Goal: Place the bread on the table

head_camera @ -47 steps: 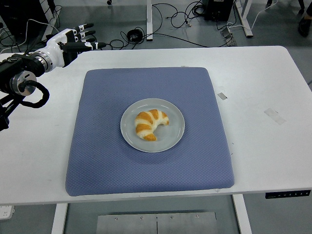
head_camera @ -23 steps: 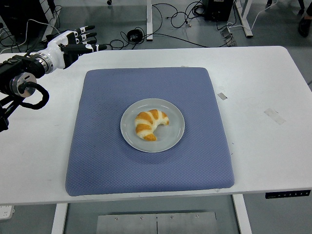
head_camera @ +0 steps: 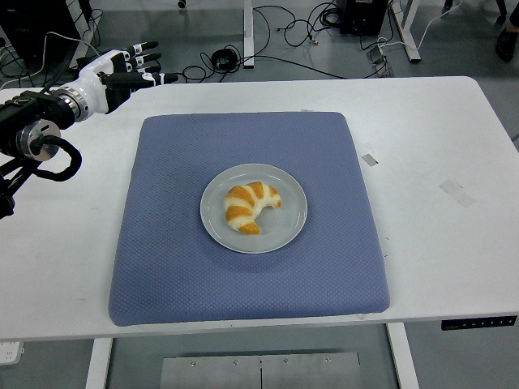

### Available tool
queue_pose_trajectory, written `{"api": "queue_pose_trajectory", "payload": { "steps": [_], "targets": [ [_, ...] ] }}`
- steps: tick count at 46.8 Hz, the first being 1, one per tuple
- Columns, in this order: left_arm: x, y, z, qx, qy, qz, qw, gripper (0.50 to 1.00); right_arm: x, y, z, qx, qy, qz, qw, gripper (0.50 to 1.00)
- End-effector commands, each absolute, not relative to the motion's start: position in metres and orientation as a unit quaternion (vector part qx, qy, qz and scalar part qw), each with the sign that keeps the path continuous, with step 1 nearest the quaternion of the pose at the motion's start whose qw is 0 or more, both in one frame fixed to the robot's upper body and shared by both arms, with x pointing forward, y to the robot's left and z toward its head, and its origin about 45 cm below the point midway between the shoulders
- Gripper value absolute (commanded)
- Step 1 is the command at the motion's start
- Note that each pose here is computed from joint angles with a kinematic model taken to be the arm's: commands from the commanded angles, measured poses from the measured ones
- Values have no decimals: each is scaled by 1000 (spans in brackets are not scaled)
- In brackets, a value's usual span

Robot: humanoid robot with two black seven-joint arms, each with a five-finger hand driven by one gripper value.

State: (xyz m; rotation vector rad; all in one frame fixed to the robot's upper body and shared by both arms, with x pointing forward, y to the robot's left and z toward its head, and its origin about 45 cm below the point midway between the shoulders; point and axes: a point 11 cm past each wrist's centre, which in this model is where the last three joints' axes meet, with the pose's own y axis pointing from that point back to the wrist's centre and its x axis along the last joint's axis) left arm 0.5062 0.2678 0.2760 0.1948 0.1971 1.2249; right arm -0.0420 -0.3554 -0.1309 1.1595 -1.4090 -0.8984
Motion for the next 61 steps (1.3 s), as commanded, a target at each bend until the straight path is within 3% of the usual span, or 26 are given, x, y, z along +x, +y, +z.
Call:
{"api": "queue_pose_trajectory", "payload": {
  "steps": [1,61],
  "targets": [
    [506,267,276,91,93,572,810,974,-42,-355,-131,485,-589,-376,526,1000],
    [506,260,285,91,76,562,819,972,-42,-355,-131,485,-589,-376,526,1000]
  ]
}}
